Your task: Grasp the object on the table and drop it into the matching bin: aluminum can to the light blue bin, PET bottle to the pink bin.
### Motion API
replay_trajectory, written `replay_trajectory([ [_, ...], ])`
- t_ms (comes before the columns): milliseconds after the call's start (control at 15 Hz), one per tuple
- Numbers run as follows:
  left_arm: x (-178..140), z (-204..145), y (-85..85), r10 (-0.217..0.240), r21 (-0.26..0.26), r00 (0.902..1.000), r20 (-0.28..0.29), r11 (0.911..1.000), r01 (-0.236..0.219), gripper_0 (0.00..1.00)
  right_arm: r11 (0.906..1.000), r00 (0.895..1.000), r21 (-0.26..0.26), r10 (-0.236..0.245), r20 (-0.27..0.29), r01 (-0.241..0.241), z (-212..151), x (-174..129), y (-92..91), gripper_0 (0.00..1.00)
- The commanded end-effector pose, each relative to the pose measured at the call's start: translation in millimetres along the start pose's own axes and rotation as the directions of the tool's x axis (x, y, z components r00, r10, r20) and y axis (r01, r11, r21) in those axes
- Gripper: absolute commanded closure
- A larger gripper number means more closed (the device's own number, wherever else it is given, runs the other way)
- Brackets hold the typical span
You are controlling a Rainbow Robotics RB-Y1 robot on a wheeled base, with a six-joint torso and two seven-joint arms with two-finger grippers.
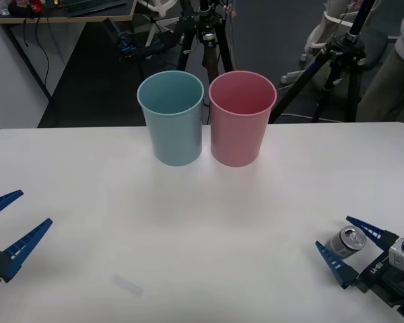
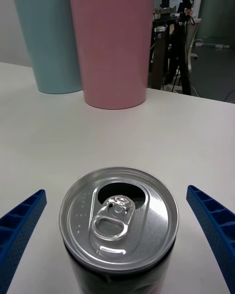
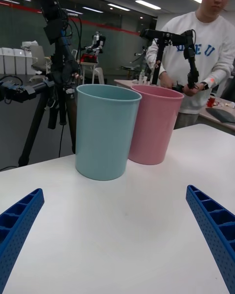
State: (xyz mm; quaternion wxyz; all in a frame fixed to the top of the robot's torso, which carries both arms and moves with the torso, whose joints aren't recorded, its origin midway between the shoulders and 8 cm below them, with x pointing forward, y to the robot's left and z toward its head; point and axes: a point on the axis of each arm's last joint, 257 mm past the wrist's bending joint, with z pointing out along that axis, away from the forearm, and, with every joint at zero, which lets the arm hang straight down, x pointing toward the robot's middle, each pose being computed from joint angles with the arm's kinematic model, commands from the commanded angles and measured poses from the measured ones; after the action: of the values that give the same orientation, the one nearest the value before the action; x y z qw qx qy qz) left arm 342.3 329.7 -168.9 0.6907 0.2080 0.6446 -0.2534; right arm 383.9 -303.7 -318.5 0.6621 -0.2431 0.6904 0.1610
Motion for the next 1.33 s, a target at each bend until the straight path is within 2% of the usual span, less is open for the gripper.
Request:
replay_trajectory([
  [67,0,0,0.0,0.0,0.0,1.0,0.0,1.0,0.0,0.0,1.0,1.0,0.0,0.0,0.0,0.0,0,0,0.1,1.0],
  [867,0,0,0.0,0.0,0.0,1.0,0.0,1.0,0.0,0.0,1.0,1.0,-0.004,-0.006,0.004,0.006,0,-2,-0.6,1.0],
  [1133,0,0,0.0,0.0,0.0,1.0,0.0,1.0,0.0,0.0,0.9994,0.999,-0.023,-0.025,0.046,0.026,-7,-21,-0.4,1.0],
  [1333,0,0,0.0,0.0,0.0,1.0,0.0,1.0,0.0,0.0,0.9988,0.995,-0.033,-0.034,0.09,0.037,-21,-48,5.9,1.0],
])
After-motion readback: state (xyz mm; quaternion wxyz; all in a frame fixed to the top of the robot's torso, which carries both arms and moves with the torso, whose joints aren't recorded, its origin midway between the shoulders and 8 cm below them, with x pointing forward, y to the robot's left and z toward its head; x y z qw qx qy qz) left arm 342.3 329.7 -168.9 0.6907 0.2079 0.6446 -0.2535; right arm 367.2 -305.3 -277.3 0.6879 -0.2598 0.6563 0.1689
